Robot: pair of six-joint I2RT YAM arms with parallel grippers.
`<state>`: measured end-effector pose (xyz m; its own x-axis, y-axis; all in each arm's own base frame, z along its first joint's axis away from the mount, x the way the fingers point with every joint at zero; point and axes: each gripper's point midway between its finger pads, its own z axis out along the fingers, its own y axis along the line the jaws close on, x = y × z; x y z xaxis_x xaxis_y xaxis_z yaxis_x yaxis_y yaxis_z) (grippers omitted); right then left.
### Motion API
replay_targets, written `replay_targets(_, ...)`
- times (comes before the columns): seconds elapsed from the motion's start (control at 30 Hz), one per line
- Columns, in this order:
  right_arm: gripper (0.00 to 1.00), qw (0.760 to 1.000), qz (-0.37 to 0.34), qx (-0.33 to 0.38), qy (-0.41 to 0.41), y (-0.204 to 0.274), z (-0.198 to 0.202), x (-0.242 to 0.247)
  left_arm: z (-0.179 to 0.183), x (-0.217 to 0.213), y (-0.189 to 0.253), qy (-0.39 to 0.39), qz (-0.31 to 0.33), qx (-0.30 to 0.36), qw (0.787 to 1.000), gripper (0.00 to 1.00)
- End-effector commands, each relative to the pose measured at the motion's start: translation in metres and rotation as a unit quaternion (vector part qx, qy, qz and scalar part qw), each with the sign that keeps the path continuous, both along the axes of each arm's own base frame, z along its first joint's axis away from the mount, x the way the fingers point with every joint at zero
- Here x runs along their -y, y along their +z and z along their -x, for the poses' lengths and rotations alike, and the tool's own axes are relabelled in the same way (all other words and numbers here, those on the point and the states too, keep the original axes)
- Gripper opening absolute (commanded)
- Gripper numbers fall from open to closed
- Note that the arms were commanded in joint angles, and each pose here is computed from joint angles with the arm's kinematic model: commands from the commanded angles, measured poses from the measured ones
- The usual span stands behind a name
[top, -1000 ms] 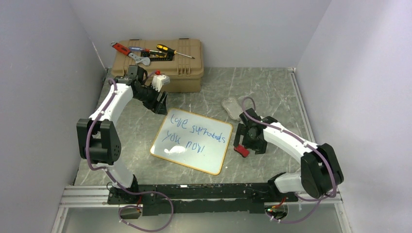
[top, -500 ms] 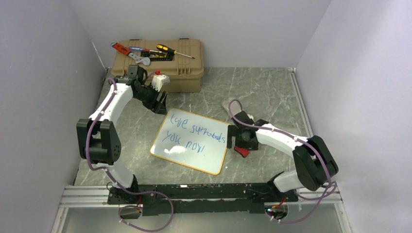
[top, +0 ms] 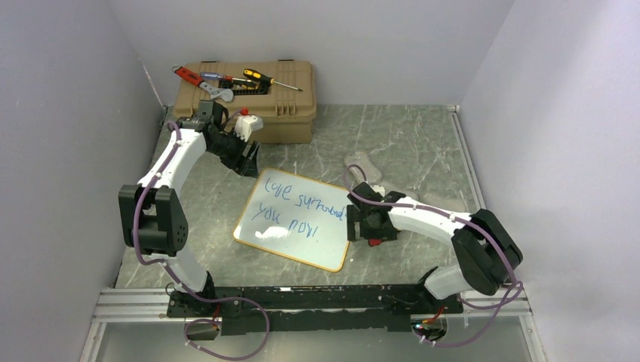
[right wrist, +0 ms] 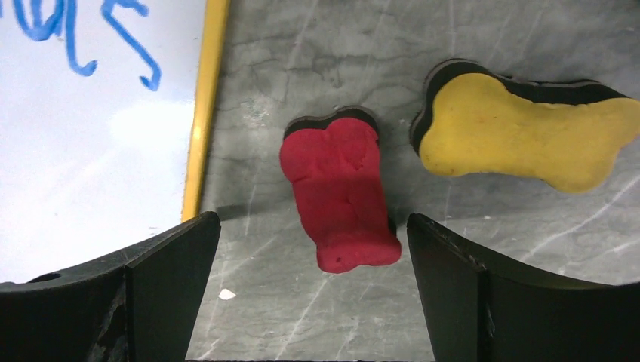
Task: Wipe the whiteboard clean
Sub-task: Pick up the whiteboard eraser from the center of the board.
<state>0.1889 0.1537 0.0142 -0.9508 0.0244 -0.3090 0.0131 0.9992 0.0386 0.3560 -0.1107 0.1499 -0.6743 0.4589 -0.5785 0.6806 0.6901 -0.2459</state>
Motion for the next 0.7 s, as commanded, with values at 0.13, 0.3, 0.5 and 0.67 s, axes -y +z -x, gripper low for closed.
replay_targets(0.13, 1.00, 0.998, 0.059, 0.024, -0.022, 0.018, -0.022, 0.010, 0.002, -0.009, -0.002, 0.002, -0.017, 0.014, 1.000, 0.75)
replay_targets(0.3, 0.98, 0.998, 0.056, 0.033, -0.004, 0.026, -0.032, 0.002, 0.002, -0.020, -0.022, 0.016, -0.022, -0.005, 1.000, 0.75)
replay_targets(0.5, 0.82, 0.999, 0.046, 0.024, 0.011, 0.021, -0.029, -0.001, 0.006, -0.025, -0.040, 0.028, -0.022, -0.025, 0.999, 0.76)
replay_targets(0.67, 0.76, 0.999, 0.045, 0.016, 0.016, 0.015, -0.023, 0.002, 0.012, -0.021, -0.051, 0.027, -0.011, -0.037, 0.999, 0.76)
